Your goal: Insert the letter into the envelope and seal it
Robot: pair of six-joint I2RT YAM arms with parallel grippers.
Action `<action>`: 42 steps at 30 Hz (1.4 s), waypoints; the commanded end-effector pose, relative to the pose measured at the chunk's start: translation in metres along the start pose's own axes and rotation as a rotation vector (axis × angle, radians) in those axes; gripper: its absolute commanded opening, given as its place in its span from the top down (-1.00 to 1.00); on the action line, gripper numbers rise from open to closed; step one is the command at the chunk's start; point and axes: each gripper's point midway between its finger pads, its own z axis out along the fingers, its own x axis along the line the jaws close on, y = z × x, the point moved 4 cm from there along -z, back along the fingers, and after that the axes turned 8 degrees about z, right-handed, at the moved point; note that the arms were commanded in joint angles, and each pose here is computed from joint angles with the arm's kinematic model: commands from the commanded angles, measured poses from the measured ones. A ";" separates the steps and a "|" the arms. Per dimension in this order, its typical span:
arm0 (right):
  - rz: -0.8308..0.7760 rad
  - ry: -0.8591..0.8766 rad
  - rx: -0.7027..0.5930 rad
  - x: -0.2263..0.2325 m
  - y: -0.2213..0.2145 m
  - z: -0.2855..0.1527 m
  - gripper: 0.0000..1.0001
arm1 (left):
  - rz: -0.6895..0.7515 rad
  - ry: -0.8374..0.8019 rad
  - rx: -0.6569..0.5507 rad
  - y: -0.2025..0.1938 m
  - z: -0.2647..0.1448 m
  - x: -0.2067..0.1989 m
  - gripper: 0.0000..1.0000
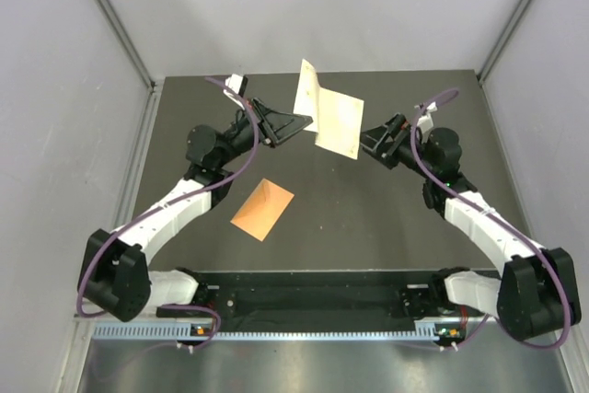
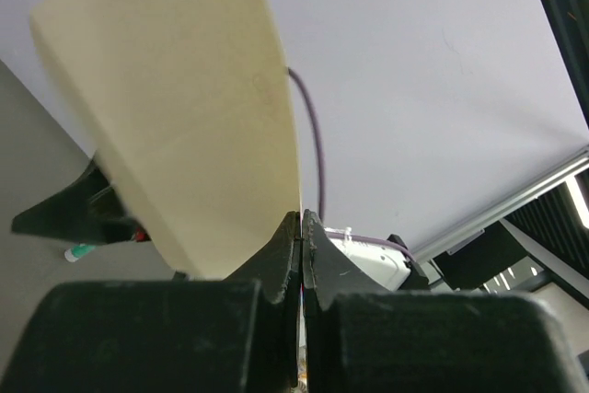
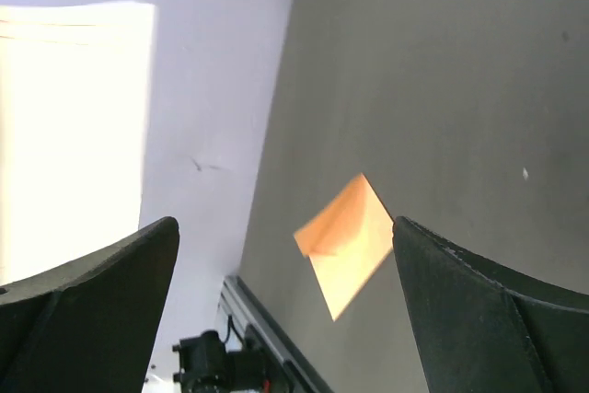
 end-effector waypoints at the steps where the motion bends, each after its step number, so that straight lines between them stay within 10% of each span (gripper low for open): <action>1: -0.105 0.153 -0.126 0.060 0.024 -0.014 -0.98 | 0.022 0.024 0.009 -0.007 -0.007 0.001 1.00; 22: -0.066 0.514 0.000 0.119 0.020 -0.015 -0.98 | -0.049 0.045 0.143 -0.044 -0.004 0.028 1.00; 42: -0.002 0.297 0.102 0.082 -0.001 -0.001 -0.88 | 0.008 -0.063 0.101 -0.042 0.011 0.022 1.00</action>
